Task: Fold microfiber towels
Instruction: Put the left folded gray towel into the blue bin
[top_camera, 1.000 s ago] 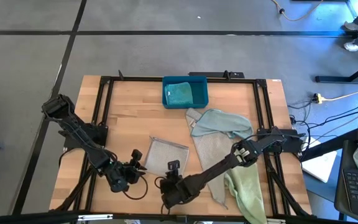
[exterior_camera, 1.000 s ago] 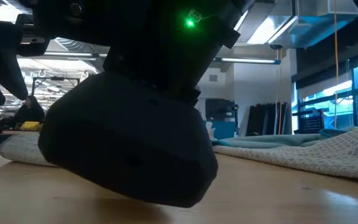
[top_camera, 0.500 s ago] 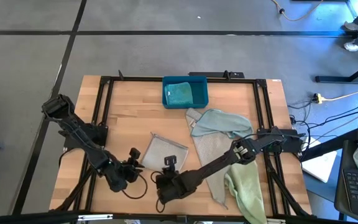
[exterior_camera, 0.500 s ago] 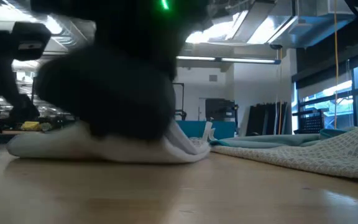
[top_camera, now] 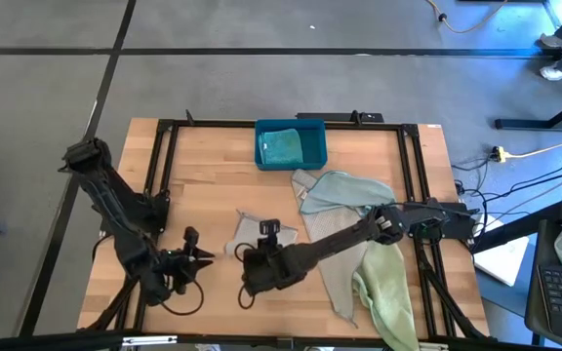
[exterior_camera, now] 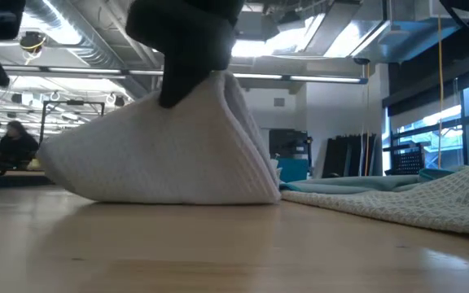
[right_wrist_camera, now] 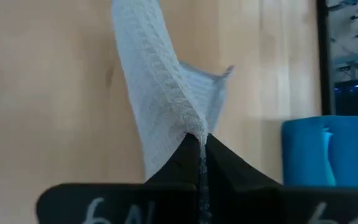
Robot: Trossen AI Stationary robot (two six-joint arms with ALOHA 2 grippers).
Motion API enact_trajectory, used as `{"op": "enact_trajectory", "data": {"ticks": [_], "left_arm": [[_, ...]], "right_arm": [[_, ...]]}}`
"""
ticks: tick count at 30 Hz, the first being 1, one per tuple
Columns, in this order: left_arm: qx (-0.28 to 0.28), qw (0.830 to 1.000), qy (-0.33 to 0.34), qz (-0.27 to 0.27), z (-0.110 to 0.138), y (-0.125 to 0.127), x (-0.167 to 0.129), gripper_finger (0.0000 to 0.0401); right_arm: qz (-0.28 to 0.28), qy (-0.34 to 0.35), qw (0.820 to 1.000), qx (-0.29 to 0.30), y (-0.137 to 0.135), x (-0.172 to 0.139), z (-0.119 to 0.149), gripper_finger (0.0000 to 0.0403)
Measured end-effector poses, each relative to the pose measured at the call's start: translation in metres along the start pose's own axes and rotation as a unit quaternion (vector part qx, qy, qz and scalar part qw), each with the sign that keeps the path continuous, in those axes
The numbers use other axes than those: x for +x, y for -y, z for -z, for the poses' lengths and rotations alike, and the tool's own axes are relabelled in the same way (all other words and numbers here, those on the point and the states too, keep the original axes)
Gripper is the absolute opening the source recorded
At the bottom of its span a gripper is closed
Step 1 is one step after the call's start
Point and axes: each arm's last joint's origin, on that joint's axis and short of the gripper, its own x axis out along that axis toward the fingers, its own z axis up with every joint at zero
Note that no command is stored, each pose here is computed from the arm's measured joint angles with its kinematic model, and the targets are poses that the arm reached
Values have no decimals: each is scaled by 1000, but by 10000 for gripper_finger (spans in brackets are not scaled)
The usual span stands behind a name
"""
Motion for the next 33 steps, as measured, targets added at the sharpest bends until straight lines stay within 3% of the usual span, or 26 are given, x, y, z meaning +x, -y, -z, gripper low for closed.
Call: {"op": "enact_trajectory", "data": {"ticks": [7, 16, 33], "left_arm": [[-3, 1000, 14, -7, -1, 0, -4, 78], [-7, 1000, 15, -8, -1, 0, -4, 78], [-38, 999, 13, -8, 1, 0, -4, 78]], "right_arm": [[36, -19, 999, -29, 34, 13, -2, 7], [127, -46, 991, -22, 117, 4, 1, 7], [148, -87, 985, -17, 269, 17, 26, 7]]}}
